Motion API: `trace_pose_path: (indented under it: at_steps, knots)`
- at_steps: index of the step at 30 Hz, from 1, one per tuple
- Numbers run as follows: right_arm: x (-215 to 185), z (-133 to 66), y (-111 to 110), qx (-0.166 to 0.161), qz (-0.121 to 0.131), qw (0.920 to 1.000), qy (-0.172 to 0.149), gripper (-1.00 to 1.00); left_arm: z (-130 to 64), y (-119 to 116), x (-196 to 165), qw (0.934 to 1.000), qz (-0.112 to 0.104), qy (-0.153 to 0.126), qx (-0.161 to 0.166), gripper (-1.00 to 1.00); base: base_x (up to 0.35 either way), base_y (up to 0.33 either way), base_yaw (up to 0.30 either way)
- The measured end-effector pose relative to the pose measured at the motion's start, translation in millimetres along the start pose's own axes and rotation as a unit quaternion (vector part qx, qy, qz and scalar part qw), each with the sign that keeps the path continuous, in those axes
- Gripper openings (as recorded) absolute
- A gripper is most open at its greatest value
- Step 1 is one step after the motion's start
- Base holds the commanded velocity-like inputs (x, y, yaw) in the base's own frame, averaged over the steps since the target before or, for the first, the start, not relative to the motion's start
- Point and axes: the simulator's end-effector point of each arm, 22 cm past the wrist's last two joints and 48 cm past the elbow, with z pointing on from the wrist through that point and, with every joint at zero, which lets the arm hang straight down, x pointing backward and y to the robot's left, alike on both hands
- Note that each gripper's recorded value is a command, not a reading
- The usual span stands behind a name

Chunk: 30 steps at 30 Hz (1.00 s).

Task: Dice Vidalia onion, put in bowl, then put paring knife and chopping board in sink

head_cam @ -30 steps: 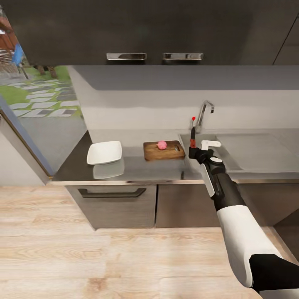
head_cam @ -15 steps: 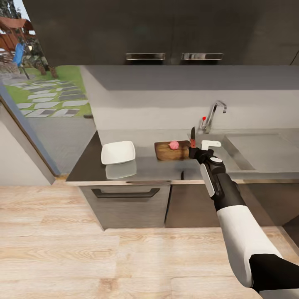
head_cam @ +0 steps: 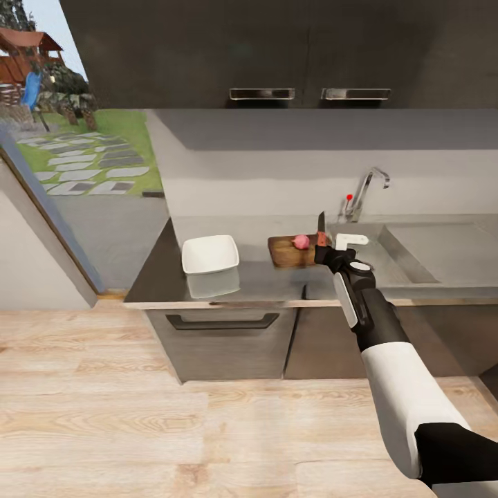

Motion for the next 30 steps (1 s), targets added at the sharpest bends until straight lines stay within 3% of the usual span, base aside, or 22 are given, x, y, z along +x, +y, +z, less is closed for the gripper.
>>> trace_pose_path:
  at_steps: [7, 10, 12, 17, 22, 23, 27, 30]
  knots:
    - [-7.8, -2.0, 0.3, 0.000, 0.000, 1.0000, -0.009, -1.00, -0.1, -1.2, 0.4, 1.0000, 0.000, 0.001, 0.001, 1.00, 0.000, 0.185, 0.000]
    - [-41.2, -15.1, 1.9, -0.003, -0.003, 0.9994, -0.034, -1.00, -0.2, -1.4, 0.5, 1.0000, -0.001, 0.001, 0.001, 1.00, 0.000, 0.023, 0.000]
    - [-51.9, -23.2, 0.3, 0.001, -0.013, 0.9994, -0.031, -1.00, -0.1, -1.2, 0.5, 1.0000, -0.001, 0.001, 0.001, 1.00, 0.000, 0.005, 0.000]
    - [-71.8, -34.2, -14.2, 0.039, -0.061, 0.9963, -0.045, -1.00, -0.2, -1.3, 0.7, 1.0000, -0.001, 0.001, 0.001, 1.00, 0.000, 0.001, 0.000]
    - [-83.5, -40.0, -29.0, 0.095, -0.148, 0.9827, -0.059, -1.00, -0.2, -1.3, 0.9, 1.0000, -0.001, 0.002, 0.001, 1.00, 0.000, 0.000, 0.000]
    - [-86.5, -41.6, -19.8, 0.099, -0.179, 0.9767, -0.065, -1.00, -0.2, -1.2, 1.1, 1.0000, -0.001, 0.002, 0.001, 1.00, 0.000, 0.000, 0.000]
    - [-82.4, -41.9, 15.9, 0.079, -0.234, 0.9662, -0.072, -1.00, -0.2, -0.6, 1.9, 1.0000, -0.001, 0.003, 0.000, 1.00, 0.000, 0.000, 0.000]
    - [-61.4, -38.1, 43.0, 0.062, -0.281, 0.9560, -0.055, -1.00, -0.2, -0.2, 2.5, 1.0000, -0.001, 0.005, -0.001, 1.00, 0.000, 0.000, 0.000]
